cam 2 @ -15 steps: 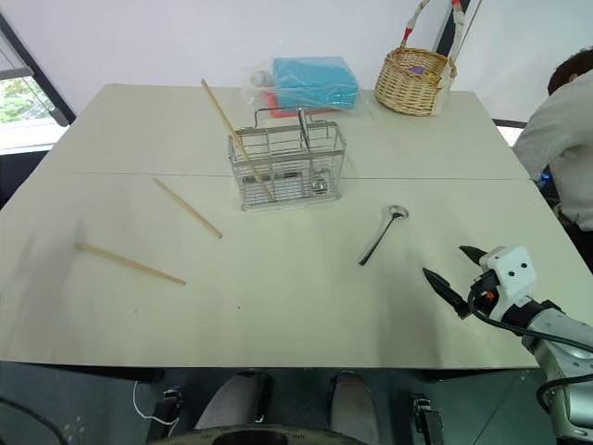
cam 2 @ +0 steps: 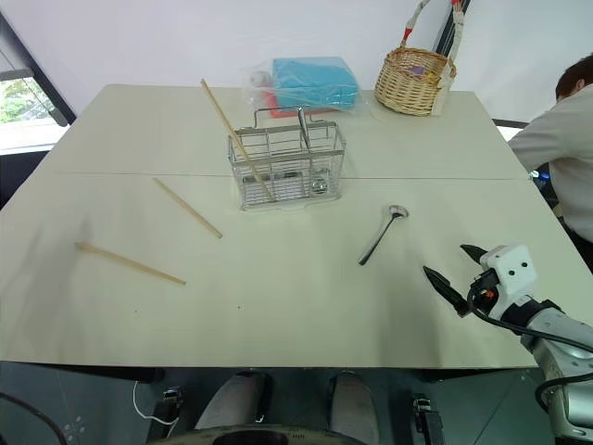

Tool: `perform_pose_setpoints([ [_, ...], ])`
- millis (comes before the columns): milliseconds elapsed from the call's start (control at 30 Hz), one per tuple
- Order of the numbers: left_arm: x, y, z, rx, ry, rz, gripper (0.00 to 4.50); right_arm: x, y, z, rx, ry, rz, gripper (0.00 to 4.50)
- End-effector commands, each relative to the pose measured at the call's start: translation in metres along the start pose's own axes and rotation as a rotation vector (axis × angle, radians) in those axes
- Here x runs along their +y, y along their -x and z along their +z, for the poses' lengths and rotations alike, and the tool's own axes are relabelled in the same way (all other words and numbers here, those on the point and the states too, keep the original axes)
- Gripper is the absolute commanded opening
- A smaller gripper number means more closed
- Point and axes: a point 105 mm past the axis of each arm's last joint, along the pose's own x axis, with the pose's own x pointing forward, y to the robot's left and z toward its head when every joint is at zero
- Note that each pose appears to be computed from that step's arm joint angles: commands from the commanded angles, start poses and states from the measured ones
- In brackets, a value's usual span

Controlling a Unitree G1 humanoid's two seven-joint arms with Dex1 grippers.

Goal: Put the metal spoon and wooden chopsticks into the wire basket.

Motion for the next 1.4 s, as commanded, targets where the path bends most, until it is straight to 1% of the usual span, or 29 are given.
perform_pose_setpoints([
  [33,-0.008,0.001,0.021,-0.059,-0.054,-0.034,4.50,-0.005,0.000,0.016,-0.052,0.045,-0.012,4.48],
  [167,-0.020,0.002,0.023,-0.070,-0.072,-0.086,4.50,-0.009,-0.003,0.019,-0.054,0.066,-0.003,4.48],
  [333,-0.038,0.004,0.025,-0.069,-0.090,-0.168,4.50,-0.015,-0.007,0.033,-0.066,0.120,0.024,4.48],
  [467,-0.066,0.004,0.034,-0.082,-0.080,-0.299,4.50,-0.015,-0.014,0.047,-0.076,0.200,0.090,4.48],
  [533,-0.092,0.006,0.041,-0.082,-0.083,-0.427,4.50,-0.012,-0.020,0.057,-0.080,0.267,0.154,4.48],
  [600,-0.123,0.011,0.044,-0.061,-0.127,-0.587,4.50,-0.008,-0.029,0.069,-0.081,0.349,0.240,4.48],
  [700,-0.172,0.029,0.043,-0.025,-0.259,-0.860,4.50,-0.002,-0.044,0.079,-0.055,0.516,0.381,4.48],
  [767,-0.196,0.038,0.046,-0.013,-0.289,-0.997,4.50,0.002,-0.055,0.084,-0.036,0.621,0.486,4.48],
  [867,-0.220,0.048,0.053,-0.007,-0.289,-1.138,4.50,0.004,-0.072,0.095,-0.012,0.780,0.598,4.48],
  [1000,-0.234,0.058,0.048,0.031,-0.293,-1.242,4.50,0.003,-0.092,0.101,0.047,0.896,0.711,4.48],
  [1100,-0.238,0.070,0.046,0.057,-0.270,-1.308,4.50,-0.004,-0.101,0.092,0.145,1.057,0.772,4.48],
  [1300,-0.243,0.087,0.039,0.125,-0.250,-1.398,4.50,-0.007,-0.128,0.086,0.296,1.286,0.834,4.48],
  [1400,-0.247,0.091,0.037,0.138,-0.264,-1.426,4.50,-0.003,-0.140,0.087,0.325,1.387,0.838,4.48],
])
